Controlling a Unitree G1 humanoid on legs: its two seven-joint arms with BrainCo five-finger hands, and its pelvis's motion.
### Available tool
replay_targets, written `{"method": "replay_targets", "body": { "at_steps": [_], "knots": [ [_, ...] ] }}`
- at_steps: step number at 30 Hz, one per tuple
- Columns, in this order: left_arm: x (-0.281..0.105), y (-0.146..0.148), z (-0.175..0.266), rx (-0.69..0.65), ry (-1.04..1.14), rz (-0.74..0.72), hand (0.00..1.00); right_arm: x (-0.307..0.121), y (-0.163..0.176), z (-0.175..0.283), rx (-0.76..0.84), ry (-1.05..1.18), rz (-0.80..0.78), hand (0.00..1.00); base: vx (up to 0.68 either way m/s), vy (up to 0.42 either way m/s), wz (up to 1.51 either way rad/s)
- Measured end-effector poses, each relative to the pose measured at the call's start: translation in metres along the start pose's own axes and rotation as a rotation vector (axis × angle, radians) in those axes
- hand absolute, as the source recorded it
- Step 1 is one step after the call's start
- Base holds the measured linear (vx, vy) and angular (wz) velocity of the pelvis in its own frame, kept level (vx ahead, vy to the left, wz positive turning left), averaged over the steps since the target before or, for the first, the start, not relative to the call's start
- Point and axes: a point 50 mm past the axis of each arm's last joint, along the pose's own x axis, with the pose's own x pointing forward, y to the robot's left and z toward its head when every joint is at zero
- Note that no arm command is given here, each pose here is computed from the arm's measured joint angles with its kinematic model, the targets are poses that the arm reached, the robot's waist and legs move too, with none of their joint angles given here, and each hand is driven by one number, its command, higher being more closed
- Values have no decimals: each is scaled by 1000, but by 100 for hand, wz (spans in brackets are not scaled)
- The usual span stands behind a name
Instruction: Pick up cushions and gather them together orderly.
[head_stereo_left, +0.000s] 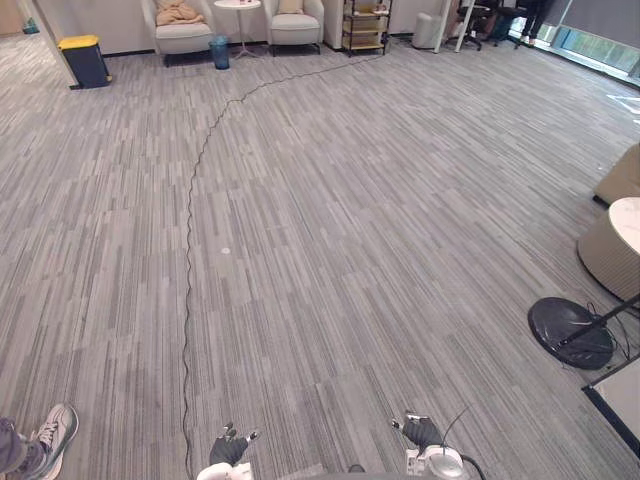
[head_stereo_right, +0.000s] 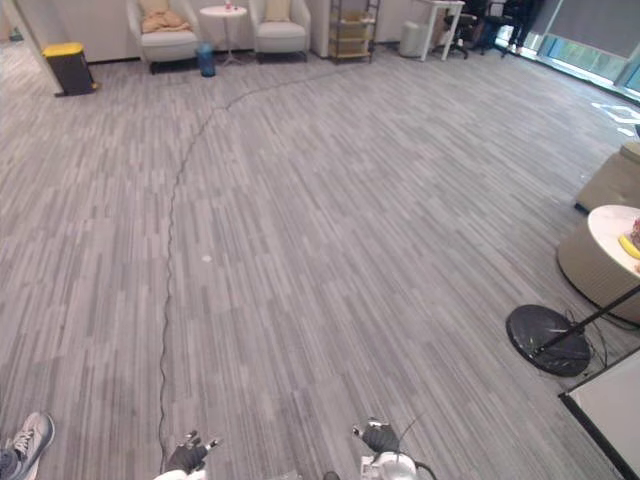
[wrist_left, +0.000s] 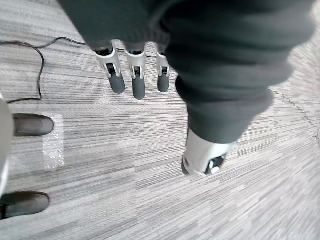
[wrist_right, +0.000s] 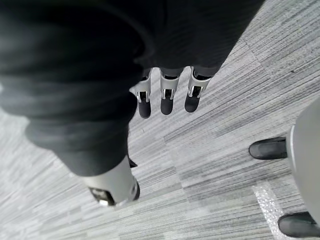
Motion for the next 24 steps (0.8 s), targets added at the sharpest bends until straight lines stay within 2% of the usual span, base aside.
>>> {"method": "replay_targets", "body": {
  "at_steps": [9,24],
  "knots": [
    [1,0,0,66,5,-12,0,0,-8,-10,-56,62,-10,0,-30,-11,25],
    [5,-1,3,108,23,-21,0,-2,-18,-24,98,135,-71,0,16,-3,9]
  ]
}}
